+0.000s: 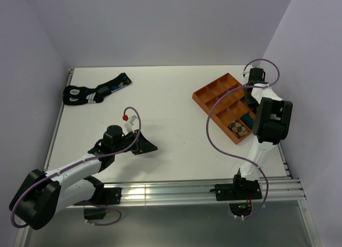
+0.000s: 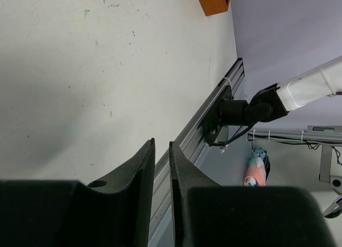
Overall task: Roll the socks
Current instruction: Place the sock in the storage box.
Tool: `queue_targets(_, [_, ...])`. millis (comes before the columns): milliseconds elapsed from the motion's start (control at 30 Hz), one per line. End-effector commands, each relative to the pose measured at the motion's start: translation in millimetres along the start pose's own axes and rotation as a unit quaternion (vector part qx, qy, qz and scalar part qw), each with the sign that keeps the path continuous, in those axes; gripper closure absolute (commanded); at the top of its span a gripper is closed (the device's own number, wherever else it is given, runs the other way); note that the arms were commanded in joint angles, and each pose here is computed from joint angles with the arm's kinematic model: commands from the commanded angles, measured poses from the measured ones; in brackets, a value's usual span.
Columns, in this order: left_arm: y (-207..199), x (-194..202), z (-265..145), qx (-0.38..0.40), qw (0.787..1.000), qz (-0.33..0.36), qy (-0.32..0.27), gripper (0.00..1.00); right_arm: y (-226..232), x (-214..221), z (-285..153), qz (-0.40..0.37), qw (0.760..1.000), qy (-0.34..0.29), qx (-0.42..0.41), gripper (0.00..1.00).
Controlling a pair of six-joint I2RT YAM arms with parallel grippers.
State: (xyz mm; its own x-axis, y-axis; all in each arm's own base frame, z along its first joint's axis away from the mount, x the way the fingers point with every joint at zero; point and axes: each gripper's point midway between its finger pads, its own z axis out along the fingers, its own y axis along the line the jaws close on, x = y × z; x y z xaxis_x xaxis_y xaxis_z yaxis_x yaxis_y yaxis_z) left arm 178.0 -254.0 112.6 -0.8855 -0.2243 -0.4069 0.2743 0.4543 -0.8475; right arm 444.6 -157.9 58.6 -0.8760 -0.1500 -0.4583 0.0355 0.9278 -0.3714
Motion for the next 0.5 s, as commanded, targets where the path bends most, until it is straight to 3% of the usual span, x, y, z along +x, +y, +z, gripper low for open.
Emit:
queue_targets(0, [-5.6,-2.5,0.9,0.020,1.000,0.023,-0.003,0.78,0.3,5.7,1.4,-0.004,1.000,0.002,-0.001,1.00])
queue_targets(467, [-1.0,0.1,2.3,0.014,1.000,0.018,0.002,0.79,36.7,17.4,11.9,0.001,0.994,0.052,-0.100,1.00])
